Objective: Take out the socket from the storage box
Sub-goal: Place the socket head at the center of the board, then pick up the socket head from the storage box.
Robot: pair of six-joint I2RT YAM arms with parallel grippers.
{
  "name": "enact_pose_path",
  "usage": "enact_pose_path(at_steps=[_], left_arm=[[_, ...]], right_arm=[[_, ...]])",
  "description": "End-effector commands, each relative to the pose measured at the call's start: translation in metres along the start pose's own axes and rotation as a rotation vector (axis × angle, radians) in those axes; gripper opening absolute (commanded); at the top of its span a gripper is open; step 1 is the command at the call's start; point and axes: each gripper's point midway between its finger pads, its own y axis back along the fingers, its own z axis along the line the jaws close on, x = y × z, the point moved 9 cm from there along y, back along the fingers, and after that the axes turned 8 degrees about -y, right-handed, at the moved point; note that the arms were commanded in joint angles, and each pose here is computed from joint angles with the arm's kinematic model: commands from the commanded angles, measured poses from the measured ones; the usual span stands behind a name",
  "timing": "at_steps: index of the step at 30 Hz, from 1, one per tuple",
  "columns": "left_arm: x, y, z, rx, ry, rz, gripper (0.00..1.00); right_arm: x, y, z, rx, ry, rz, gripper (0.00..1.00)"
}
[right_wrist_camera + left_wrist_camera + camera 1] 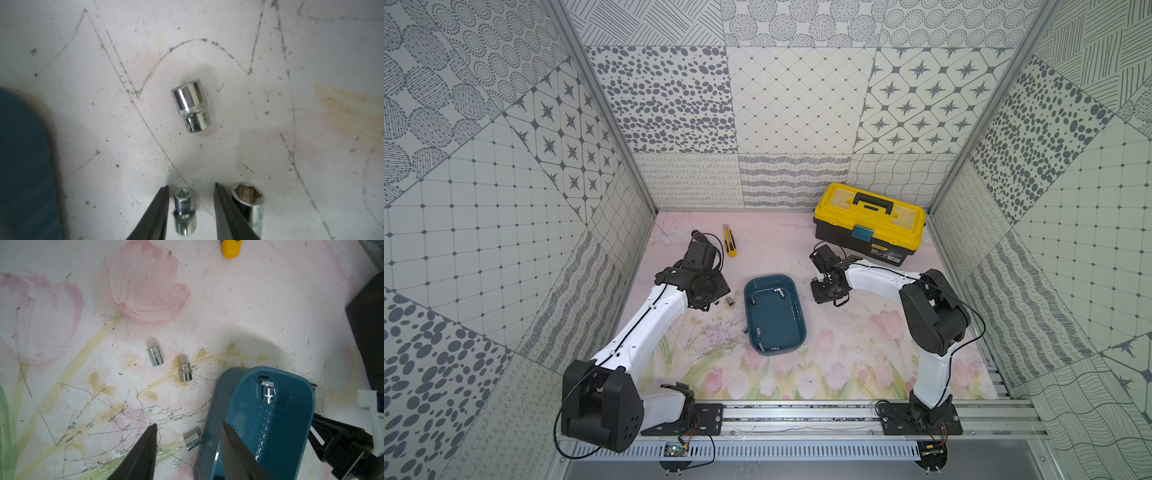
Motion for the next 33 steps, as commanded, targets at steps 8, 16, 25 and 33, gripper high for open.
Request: enact_pose_path(at_steps=[8,16,25,33], left_arm=[[-0.003,0.006,-0.003,0.024,-0.005,-0.013,0.53],[-0.004,0.007,-0.008,0.062,-0.018,-0.003,0.53],[0.004,0.014,-0.035,0.131,-0.087,0.036,0.54],[0.035,0.001,-0.086,0.171,-0.194,0.074,0.54]], right_arm=[[-0.006,0.039,0.003,-0.098,0.0,-0.111,0.41],[-0.007,0.082,0.003,-0.159,0.005,-0.193,0.41],[0.004,0.126,-0.005,-0.237,-0.011,-0.276,0.44],[0.019,0.137,-0.021,-0.272,-0.059,-0.307,0.47]])
